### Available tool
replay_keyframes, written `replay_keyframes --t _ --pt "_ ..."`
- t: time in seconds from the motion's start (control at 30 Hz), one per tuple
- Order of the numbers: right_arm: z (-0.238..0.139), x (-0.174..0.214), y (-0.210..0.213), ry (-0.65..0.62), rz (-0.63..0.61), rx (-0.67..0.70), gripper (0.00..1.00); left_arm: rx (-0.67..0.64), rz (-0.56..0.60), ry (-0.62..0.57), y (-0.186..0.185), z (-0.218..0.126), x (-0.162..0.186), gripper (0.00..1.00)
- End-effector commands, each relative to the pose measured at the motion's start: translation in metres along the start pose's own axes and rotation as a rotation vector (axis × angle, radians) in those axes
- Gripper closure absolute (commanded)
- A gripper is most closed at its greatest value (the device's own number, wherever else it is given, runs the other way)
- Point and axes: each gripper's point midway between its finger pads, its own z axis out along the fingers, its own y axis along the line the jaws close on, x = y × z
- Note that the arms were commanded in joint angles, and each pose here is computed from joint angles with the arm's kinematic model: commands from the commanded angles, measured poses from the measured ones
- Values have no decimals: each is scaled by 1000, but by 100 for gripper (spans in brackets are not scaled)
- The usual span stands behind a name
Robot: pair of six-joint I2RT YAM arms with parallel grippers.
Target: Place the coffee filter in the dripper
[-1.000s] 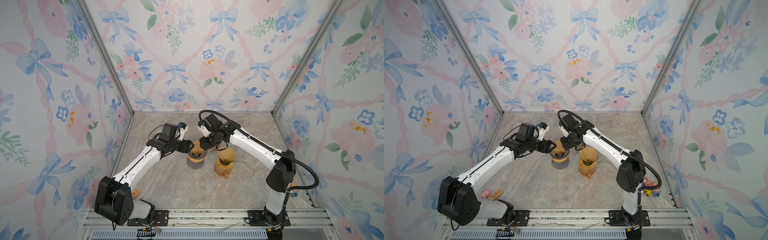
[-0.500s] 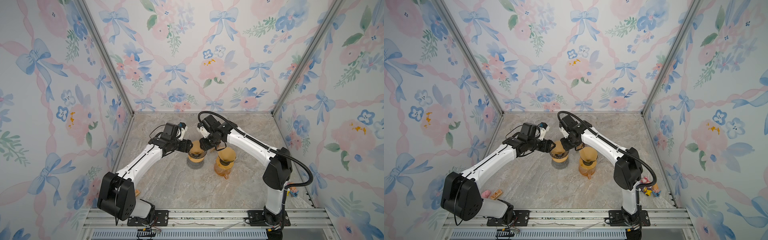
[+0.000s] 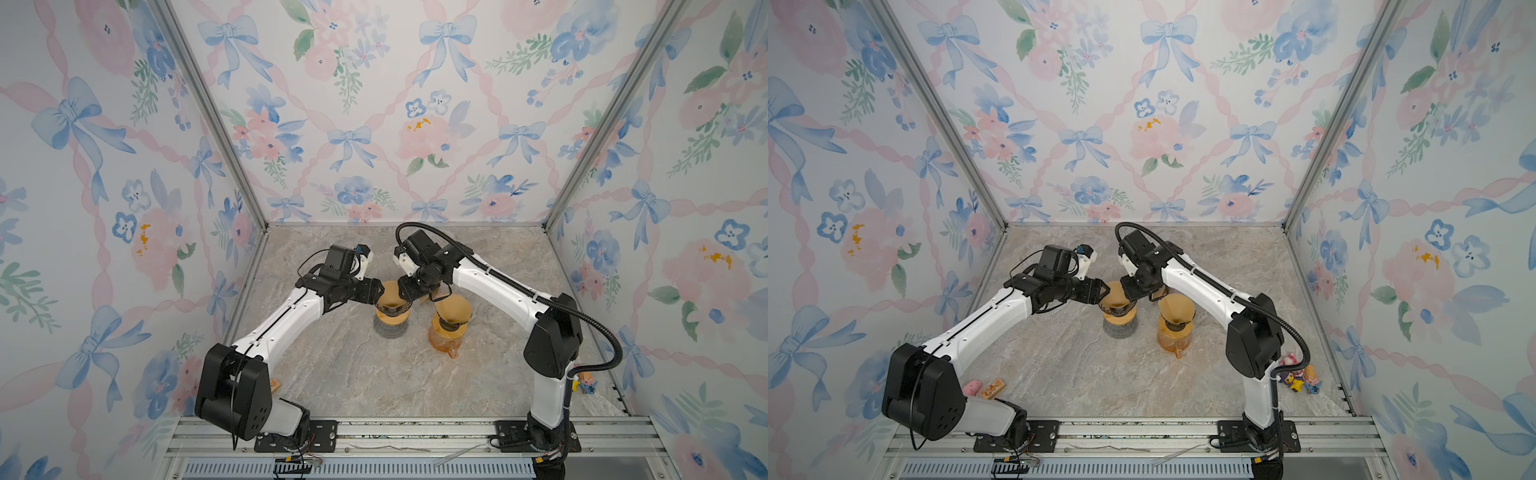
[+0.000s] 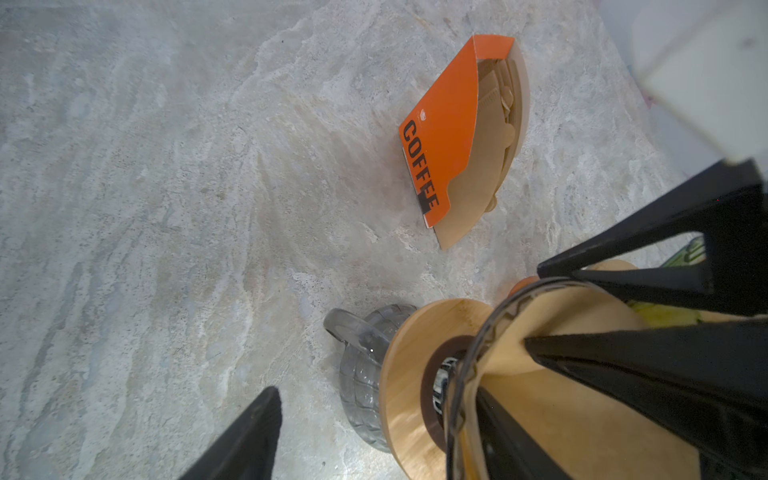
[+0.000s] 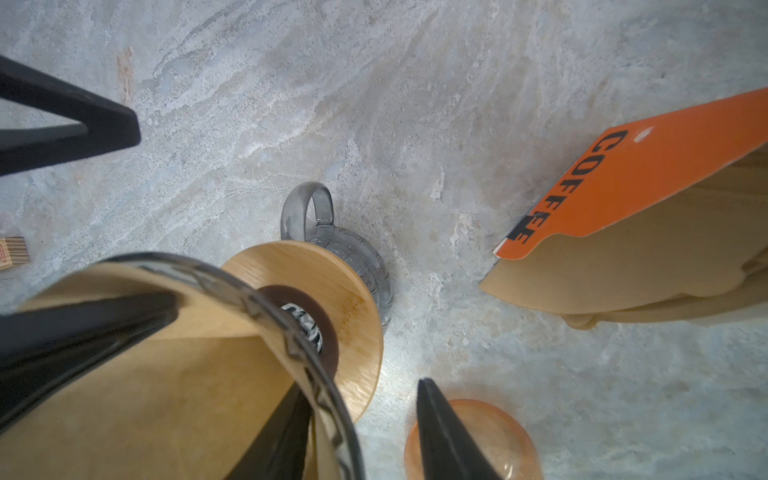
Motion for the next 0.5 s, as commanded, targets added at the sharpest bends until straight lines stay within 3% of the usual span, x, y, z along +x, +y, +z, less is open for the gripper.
replay_keyframes --t 0.0,0.2,0.47 --pt "-25 -7 -1 -63 19 -5 52 28 -3 -19 -6 -11 -1 25" --pt "-53 -9 4 -111 13 -23 48 53 2 -53 -12 -23 -3 22" --pt "-64 3 7 -111 23 -48 45 49 2 -56 -10 -25 2 18"
